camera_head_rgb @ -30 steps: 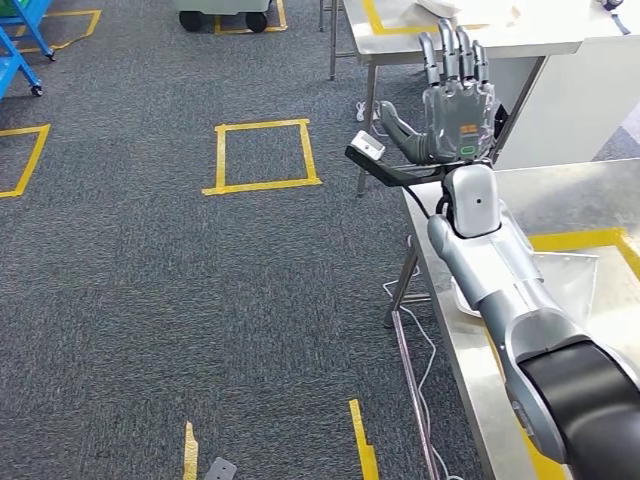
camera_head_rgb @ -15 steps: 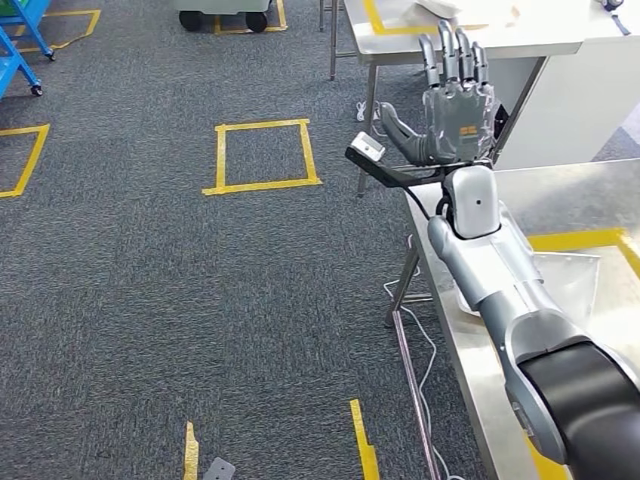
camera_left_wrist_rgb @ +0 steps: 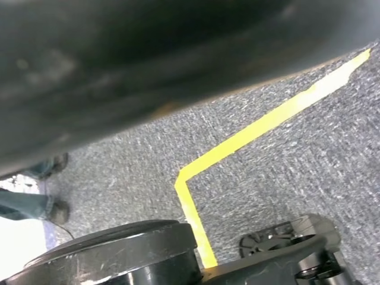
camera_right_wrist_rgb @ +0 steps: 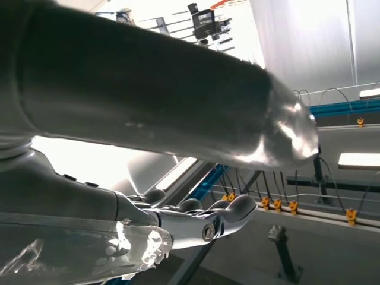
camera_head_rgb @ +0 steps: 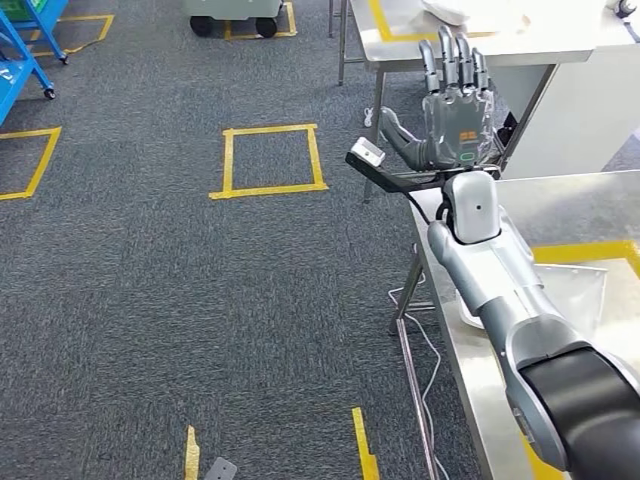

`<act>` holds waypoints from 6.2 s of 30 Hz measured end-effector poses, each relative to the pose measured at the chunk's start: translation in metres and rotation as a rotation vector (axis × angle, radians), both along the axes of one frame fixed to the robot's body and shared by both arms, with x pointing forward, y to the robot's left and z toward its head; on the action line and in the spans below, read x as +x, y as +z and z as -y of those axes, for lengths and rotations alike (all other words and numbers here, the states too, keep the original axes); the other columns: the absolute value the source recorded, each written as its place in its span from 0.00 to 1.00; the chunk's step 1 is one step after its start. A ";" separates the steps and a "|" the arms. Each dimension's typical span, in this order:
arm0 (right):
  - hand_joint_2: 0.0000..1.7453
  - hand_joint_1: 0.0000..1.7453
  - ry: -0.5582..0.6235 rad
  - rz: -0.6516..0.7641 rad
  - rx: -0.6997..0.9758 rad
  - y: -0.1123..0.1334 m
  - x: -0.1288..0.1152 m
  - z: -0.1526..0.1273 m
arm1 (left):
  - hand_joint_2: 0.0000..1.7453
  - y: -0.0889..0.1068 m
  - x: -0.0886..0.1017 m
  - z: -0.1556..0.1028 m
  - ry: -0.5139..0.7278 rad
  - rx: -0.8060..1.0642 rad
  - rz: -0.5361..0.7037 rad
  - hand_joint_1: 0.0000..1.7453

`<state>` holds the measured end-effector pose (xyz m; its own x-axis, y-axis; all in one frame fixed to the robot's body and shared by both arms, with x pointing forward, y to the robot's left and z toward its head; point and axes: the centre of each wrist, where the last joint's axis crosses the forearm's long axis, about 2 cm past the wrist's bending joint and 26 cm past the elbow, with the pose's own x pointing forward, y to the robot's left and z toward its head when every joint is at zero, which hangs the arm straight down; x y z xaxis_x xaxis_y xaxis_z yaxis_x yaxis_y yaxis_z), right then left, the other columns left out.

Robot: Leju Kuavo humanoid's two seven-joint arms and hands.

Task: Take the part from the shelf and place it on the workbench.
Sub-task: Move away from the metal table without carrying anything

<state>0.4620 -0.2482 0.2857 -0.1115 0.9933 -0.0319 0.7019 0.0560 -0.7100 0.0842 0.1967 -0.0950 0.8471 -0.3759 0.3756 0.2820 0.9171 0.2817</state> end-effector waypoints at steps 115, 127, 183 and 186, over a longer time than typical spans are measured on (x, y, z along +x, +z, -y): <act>0.00 0.00 -0.053 0.036 -0.091 -0.003 -0.001 0.007 | 0.00 0.000 0.000 0.002 -0.005 0.005 -0.013 0.00; 0.00 0.00 -0.051 0.043 -0.095 -0.001 -0.001 0.005 | 0.00 0.000 -0.001 0.001 -0.005 0.002 -0.019 0.00; 0.00 0.00 -0.046 0.046 -0.121 -0.007 -0.005 0.001 | 0.00 0.000 -0.003 0.001 0.001 0.006 -0.023 0.00; 0.00 0.00 -0.046 0.048 -0.118 -0.005 -0.004 0.001 | 0.00 0.000 -0.002 0.001 0.001 0.006 -0.021 0.00</act>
<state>0.4576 -0.2495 0.2807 -0.0616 0.9863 -0.1528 0.7355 -0.0587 -0.6750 0.0826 0.1955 -0.0950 0.8553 -0.3770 0.3554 0.2867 0.9157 0.2815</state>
